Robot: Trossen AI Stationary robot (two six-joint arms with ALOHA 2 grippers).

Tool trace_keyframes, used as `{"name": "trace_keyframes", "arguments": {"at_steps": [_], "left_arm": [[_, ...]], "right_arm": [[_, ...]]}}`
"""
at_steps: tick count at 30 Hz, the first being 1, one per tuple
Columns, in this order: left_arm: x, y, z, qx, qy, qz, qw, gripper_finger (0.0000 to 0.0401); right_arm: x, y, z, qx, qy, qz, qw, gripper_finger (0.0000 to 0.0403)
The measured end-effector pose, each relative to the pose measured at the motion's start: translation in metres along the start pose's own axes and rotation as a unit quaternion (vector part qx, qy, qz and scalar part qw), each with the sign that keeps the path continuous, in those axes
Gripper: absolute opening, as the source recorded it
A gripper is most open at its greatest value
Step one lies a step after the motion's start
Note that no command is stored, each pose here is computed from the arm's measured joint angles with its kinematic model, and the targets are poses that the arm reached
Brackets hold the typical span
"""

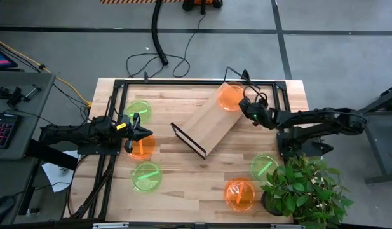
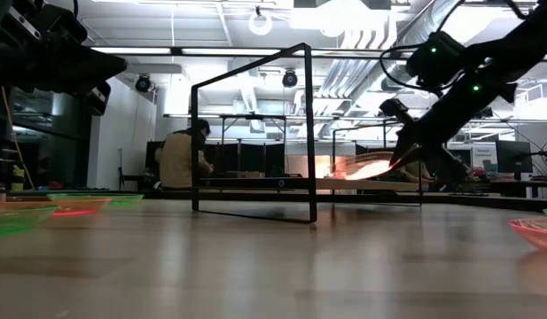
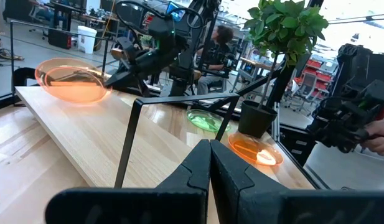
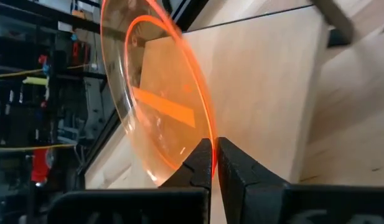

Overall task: Place and stack plates onto a shelf
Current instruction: Put the top right orange plate on the shelf

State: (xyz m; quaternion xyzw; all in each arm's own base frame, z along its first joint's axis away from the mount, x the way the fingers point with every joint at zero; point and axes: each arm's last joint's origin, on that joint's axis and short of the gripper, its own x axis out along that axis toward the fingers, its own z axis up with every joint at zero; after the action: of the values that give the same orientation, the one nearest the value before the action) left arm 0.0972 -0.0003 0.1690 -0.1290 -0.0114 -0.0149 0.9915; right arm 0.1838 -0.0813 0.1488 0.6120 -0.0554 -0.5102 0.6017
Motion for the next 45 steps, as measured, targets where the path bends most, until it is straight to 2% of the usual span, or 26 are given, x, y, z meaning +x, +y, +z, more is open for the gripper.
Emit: {"name": "trace_keyframes", "arguments": {"at_steps": [7,19,22,30,34,38,42,45], "left_arm": [[0.000,0.000,0.000,0.000,0.000,0.000,1.000,0.0000],[0.000,0.000,0.000,0.000,0.000,0.000,1.000,0.0000],[0.000,0.000,0.000,0.000,0.000,0.000,1.000,0.0000],[0.000,0.000,0.000,0.000,0.000,0.000,1.000,0.0000],[0.000,0.000,0.000,0.000,0.000,0.000,1.000,0.0000],[0.000,0.000,0.000,0.000,0.000,0.000,1.000,0.0000],[0.000,0.000,0.000,0.000,0.000,0.000,1.000,0.0000],[0.000,0.000,0.000,0.000,0.000,0.000,1.000,0.0000]], "right_arm": [[0.005,0.004,-0.002,-0.011,-0.014,-0.013,1.000,0.0000],[0.005,0.001,-0.003,-0.021,0.001,-0.026,0.999,0.0003],[0.005,0.001,-0.003,-0.029,0.001,-0.026,0.999,0.0025],[0.004,0.002,-0.003,-0.043,0.002,-0.025,0.999,0.0137],[0.001,0.006,-0.001,-0.047,0.002,-0.012,0.999,0.0173],[-0.006,0.012,0.002,-0.080,0.008,0.010,0.997,0.0185],[-0.015,0.017,0.006,-0.088,0.011,0.034,0.995,0.0180],[-0.022,0.016,0.009,-0.102,0.020,0.030,0.994,0.0172]]}}
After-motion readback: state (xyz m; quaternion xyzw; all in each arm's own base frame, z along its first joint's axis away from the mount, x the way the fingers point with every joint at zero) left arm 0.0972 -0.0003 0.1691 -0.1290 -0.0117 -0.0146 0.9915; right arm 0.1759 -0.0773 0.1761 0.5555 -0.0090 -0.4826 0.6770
